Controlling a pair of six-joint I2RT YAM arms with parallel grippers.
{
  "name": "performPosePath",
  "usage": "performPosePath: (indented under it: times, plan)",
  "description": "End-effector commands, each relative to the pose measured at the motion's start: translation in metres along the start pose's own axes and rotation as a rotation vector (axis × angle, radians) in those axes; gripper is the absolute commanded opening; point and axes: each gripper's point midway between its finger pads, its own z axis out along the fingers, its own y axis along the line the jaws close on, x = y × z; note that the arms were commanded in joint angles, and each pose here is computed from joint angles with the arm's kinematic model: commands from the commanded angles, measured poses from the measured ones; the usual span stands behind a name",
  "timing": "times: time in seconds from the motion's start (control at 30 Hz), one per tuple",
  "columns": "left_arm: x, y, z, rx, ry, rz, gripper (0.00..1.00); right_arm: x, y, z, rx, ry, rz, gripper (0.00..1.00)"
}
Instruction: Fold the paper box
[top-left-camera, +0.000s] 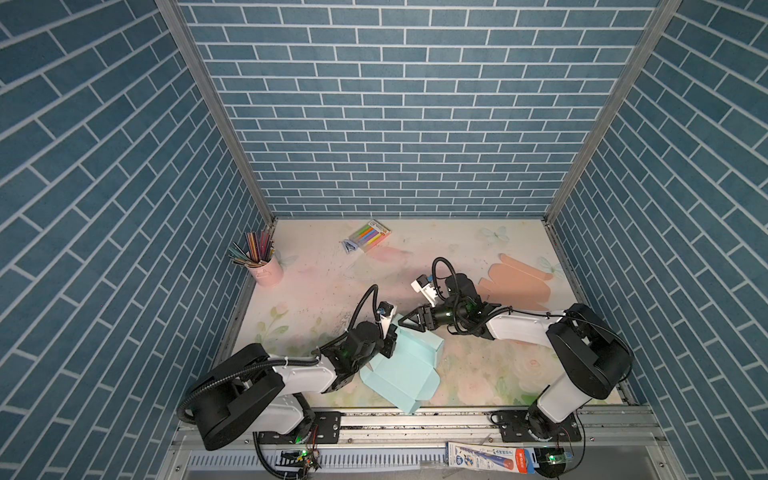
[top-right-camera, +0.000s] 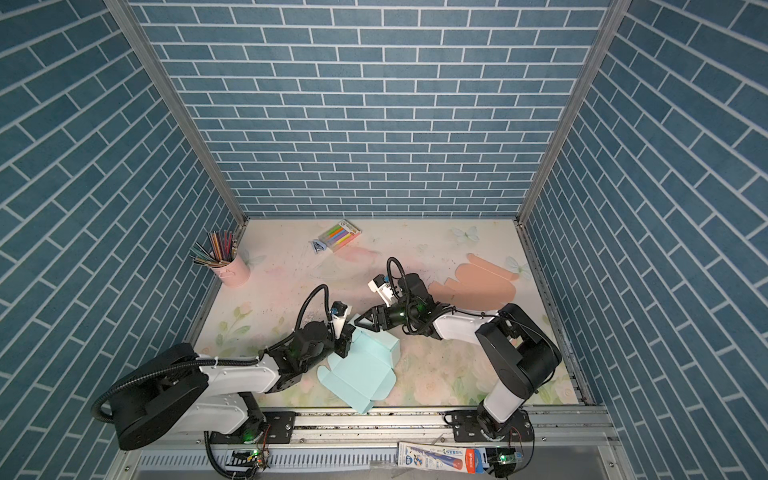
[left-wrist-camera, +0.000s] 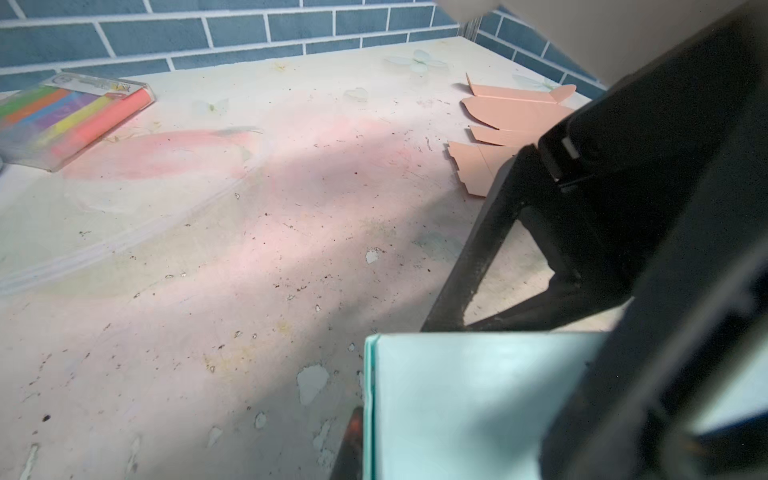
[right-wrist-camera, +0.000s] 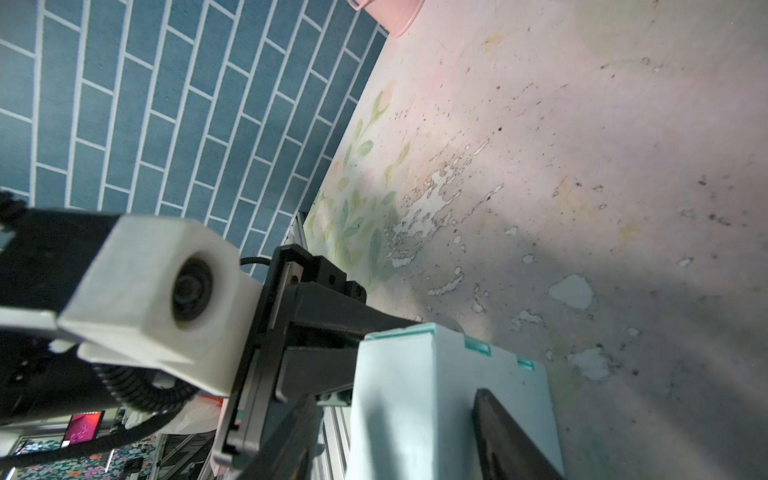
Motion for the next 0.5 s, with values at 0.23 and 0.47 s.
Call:
performPosePath:
  times: [0.23, 0.47]
  plan:
    - [0.008, 0.022, 0.002, -0.123, -0.021, -0.053, 0.06, 0.040, 0.038, 0.013, -0.136, 0.098, 0.055, 0.53]
    - [0.006, 0.026, 0.004, -0.143, -0.031, -0.053, 0.11, 0.048, 0.040, 0.011, -0.130, 0.102, 0.058, 0.52]
